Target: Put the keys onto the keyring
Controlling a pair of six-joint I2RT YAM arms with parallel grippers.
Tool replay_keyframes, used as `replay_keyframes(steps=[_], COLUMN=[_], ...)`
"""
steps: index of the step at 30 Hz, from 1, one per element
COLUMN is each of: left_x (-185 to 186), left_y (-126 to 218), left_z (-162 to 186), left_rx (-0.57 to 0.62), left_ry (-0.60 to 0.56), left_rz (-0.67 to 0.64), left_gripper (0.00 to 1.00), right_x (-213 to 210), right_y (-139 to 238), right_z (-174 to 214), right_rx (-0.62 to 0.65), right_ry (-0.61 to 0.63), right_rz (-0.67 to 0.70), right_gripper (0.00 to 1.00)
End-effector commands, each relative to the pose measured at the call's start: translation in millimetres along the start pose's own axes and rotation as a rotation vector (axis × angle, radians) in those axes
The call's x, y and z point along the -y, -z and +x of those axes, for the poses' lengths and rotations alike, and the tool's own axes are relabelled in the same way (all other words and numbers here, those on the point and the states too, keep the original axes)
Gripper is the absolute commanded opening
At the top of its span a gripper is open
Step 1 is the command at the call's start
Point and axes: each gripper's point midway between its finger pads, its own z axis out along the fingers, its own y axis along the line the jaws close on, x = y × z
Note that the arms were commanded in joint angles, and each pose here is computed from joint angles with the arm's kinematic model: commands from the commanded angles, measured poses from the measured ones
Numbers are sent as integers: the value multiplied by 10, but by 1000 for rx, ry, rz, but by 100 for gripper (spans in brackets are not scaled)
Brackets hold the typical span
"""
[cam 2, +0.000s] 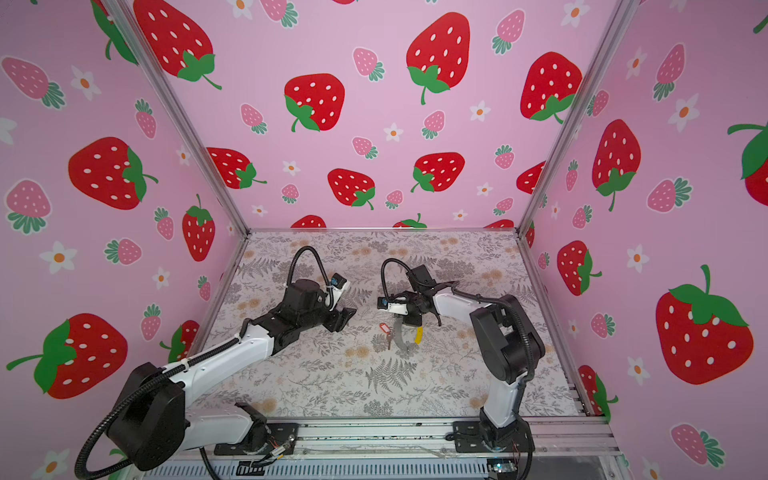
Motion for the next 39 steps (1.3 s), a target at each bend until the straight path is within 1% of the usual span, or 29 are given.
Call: replay_keyframes(steps=[1,6,8,11,15,18,22,28,32,36,39], left_x=[19,56,80,220,453,599,710,714,772,899,924], left_y=[78,175,208,252,317,386,496,640,727,778,758], left_z=[-228,-338,-390,-477,-596,-680,-790,-999,-1112,-1089,-1060], left_rx=[53,107,128,166,229,274,309,335,360,365,360], left_ry=[4,12,12,-5,-96,-204,-341,-470,-522,-564,-577], left_rz=[8,24,36,98,175,204,210,175,189,248,255], left_gripper=[70,70,68,67,65,63,60,55,55,53,52], right_x=[67,103,114,125,115,93,46,-23,-51,-75,-95], right_y=[141,360,473,681,977,1219,1434,1642,1720,1752,1772], right_z=[-137,-304,-403,-576,-804,-990,-1199,-1438,-1540,-1592,-1602], right_rx=[23,75,112,190,311,407,500,603,643,661,667], right_ry=[49,80,93,102,107,125,160,203,218,207,206], right_rz=[95,228,285,380,470,504,499,465,437,405,397], right_gripper=[1,1,1,1,1,1,1,2,2,2,2])
